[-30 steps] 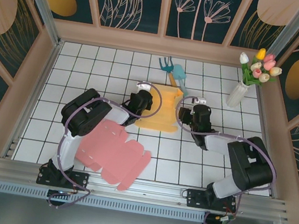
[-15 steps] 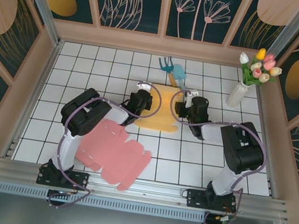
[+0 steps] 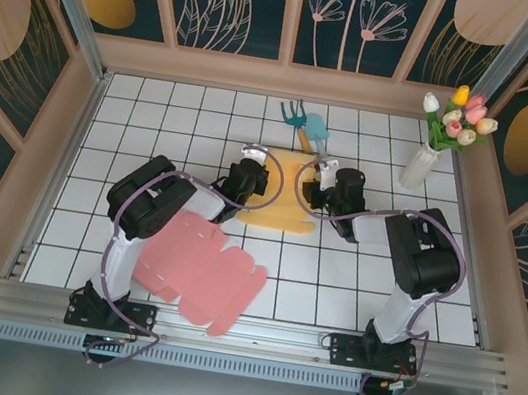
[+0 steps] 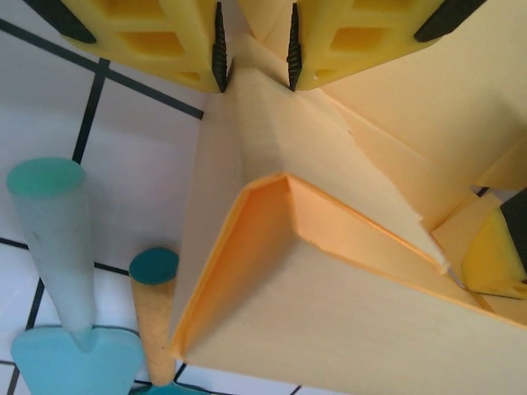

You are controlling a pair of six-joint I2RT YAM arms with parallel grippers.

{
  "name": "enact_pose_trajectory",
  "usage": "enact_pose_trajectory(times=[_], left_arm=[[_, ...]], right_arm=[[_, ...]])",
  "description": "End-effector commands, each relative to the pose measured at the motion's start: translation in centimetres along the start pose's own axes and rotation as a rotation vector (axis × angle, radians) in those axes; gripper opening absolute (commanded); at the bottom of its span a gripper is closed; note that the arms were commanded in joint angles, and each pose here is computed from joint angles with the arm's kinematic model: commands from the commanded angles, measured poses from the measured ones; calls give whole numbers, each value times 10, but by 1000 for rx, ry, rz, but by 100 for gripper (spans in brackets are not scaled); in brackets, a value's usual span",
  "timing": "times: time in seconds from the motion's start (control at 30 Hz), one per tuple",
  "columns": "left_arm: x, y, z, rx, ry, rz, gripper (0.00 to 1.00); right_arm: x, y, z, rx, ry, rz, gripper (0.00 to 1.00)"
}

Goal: Fold the paper box

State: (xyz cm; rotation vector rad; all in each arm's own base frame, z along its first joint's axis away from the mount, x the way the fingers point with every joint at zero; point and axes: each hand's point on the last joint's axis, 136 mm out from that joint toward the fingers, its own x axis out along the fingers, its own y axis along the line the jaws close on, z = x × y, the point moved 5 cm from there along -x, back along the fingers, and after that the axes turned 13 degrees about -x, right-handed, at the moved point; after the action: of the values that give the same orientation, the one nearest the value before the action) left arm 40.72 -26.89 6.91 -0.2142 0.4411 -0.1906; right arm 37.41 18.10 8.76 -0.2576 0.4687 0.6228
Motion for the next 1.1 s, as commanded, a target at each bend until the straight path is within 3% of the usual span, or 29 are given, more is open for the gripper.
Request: enact_pose_trajectory(times=[0.0, 0.23, 0.47, 0.7, 0.87, 1.07], left_arm=[[-3, -4, -12, 41, 46, -53, 0], [-3, -4, -12, 40, 44, -54, 0], [-3, -5, -11, 38, 41, -54, 0], [-1, 5, -13, 4, 41, 23, 0], [0, 6, -13, -6, 39, 38, 0], [3, 13, -12, -26, 42, 107, 0]], right_arm=[[8, 5, 33, -23, -107, 9, 28], [24, -1, 38, 43, -84, -141, 30], [22, -35, 35, 190, -37, -409, 32], [23, -58, 22, 239, 82, -710, 28], [18, -63, 17, 277, 93, -775, 22], [-10, -87, -1, 300, 192, -1076, 19]])
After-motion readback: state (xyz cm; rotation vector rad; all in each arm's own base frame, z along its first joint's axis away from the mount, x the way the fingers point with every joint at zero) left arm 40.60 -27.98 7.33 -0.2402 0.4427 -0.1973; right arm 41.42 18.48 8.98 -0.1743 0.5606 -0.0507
